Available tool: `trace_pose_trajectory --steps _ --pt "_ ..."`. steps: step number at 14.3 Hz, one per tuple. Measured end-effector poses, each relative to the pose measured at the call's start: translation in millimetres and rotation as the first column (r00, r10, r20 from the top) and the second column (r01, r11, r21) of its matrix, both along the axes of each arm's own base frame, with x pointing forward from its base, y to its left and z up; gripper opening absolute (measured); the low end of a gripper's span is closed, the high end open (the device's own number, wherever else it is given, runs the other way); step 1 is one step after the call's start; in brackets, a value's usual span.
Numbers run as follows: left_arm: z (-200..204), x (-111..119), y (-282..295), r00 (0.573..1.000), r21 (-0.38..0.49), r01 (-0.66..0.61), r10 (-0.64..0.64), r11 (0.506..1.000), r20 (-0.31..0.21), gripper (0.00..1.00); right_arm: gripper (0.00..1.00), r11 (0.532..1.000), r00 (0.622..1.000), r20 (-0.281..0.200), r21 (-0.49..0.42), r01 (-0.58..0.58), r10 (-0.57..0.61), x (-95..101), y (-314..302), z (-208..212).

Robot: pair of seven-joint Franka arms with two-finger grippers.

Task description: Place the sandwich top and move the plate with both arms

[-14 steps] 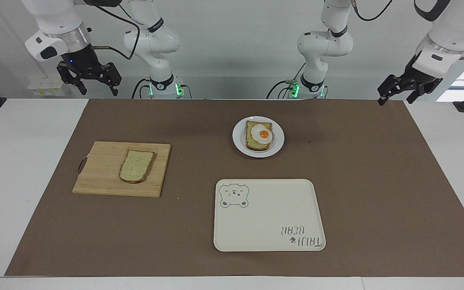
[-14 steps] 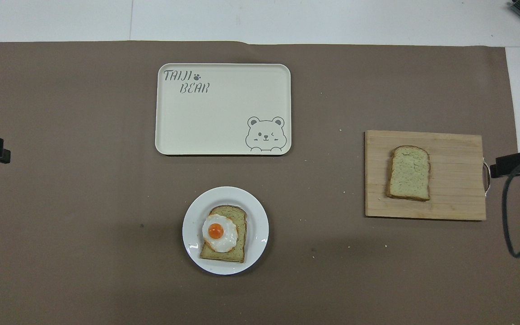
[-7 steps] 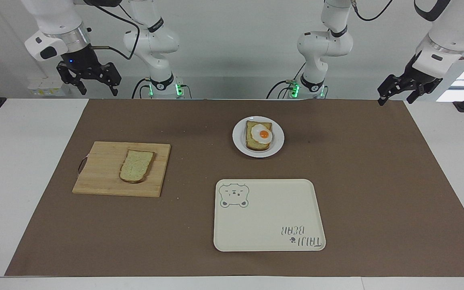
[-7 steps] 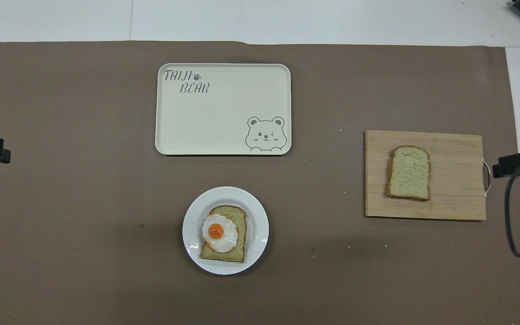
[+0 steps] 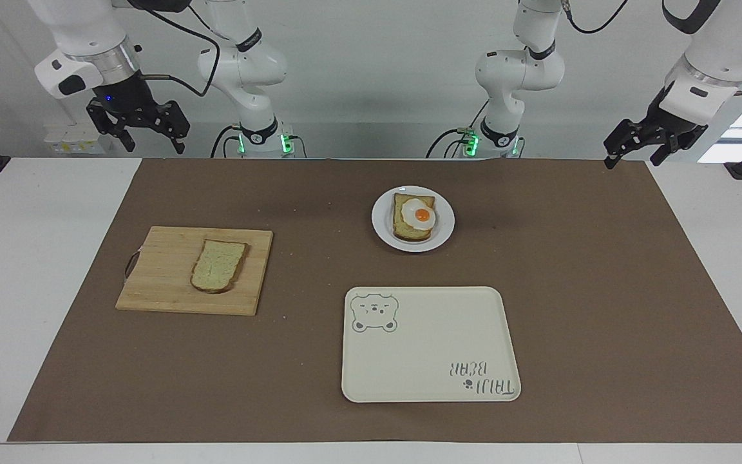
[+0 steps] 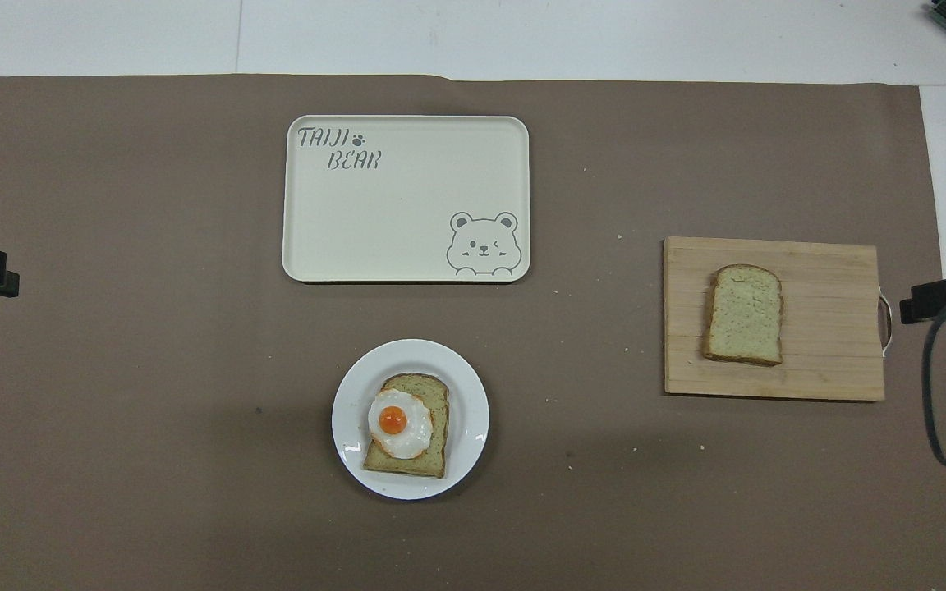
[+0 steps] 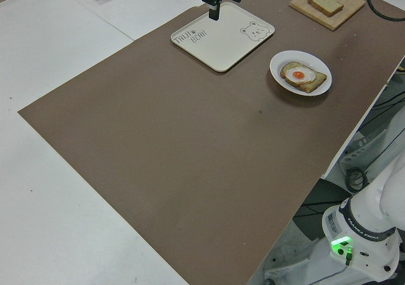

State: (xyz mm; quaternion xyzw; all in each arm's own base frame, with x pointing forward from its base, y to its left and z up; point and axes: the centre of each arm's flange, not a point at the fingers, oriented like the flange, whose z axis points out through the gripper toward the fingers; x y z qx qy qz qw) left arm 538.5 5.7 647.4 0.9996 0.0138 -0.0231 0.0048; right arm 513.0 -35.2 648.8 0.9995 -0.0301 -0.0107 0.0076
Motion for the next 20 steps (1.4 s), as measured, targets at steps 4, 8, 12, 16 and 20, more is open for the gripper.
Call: trace_pose_trajectory --steps 4,8,12,16,20 --pt "0.0 0.0 0.0 1.0 0.0 0.0 0.0 1.0 0.0 1.0 1.0 1.0 1.0 0.008 0.0 0.011 -0.011 0.7 -6.6 -0.4" --pt "0.0 0.0 0.0 1.0 0.0 0.0 0.0 1.0 0.0 1.0 1.0 1.0 1.0 0.027 -0.002 0.011 -0.011 3.2 -6.8 -0.1" --pt "0.0 0.0 0.0 1.0 0.0 0.0 0.0 1.0 0.0 1.0 1.0 1.0 0.998 0.057 -0.003 0.011 -0.011 6.9 -7.4 0.6" --pt "0.0 0.0 0.0 1.0 0.0 0.0 0.0 1.0 0.0 1.0 1.0 1.0 0.996 0.09 -0.01 -0.007 0.008 17.0 -19.5 -7.3" --pt "0.0 0.0 0.0 1.0 0.0 0.0 0.0 1.0 0.0 1.0 1.0 1.0 0.996 0.088 -0.013 -0.006 0.008 32.1 -33.1 -49.0"
